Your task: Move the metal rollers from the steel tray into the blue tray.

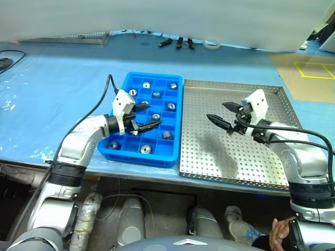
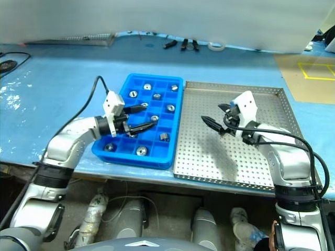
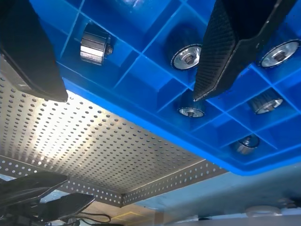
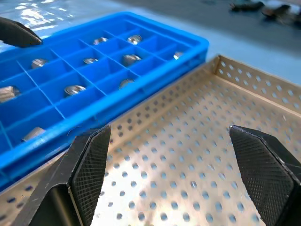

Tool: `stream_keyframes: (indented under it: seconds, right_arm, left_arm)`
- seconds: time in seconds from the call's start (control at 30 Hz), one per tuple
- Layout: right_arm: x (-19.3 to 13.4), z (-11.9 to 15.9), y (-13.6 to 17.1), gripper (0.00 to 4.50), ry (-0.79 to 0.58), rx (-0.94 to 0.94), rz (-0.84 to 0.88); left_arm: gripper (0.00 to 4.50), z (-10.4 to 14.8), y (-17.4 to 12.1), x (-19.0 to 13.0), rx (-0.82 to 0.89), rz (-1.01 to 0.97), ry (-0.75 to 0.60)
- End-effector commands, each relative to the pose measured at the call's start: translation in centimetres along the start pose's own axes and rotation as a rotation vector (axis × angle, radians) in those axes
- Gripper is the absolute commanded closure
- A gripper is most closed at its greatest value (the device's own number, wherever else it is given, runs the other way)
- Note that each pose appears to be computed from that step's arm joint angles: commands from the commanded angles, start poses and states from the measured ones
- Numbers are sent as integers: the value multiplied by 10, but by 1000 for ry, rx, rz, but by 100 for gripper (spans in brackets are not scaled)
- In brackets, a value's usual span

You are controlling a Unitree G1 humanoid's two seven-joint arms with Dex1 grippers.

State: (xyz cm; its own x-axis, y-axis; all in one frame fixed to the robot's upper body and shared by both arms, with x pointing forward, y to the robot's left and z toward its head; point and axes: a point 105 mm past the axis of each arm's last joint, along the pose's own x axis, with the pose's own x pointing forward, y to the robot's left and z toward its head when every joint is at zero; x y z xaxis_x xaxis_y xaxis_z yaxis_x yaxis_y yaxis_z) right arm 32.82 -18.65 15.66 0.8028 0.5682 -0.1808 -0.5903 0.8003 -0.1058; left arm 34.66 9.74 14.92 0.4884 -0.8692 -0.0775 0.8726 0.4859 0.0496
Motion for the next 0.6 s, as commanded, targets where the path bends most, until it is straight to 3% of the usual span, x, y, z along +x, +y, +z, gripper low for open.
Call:
stream_keyframes:
  seconds: [0.03, 0.2, 0.6]
  right_arm:
    - [-1, 7, 1, 27, -58, -9, -33]
    - [5, 12, 16, 27, -91, 9, 15]
    - [6, 16, 10, 27, -91, -1, 10]
  left_arm:
    - [0, 9, 8, 8, 42, 41, -41]
    - [0, 6, 0, 8, 44, 21, -38]
    - [0, 9, -1, -7, 58, 31, -34]
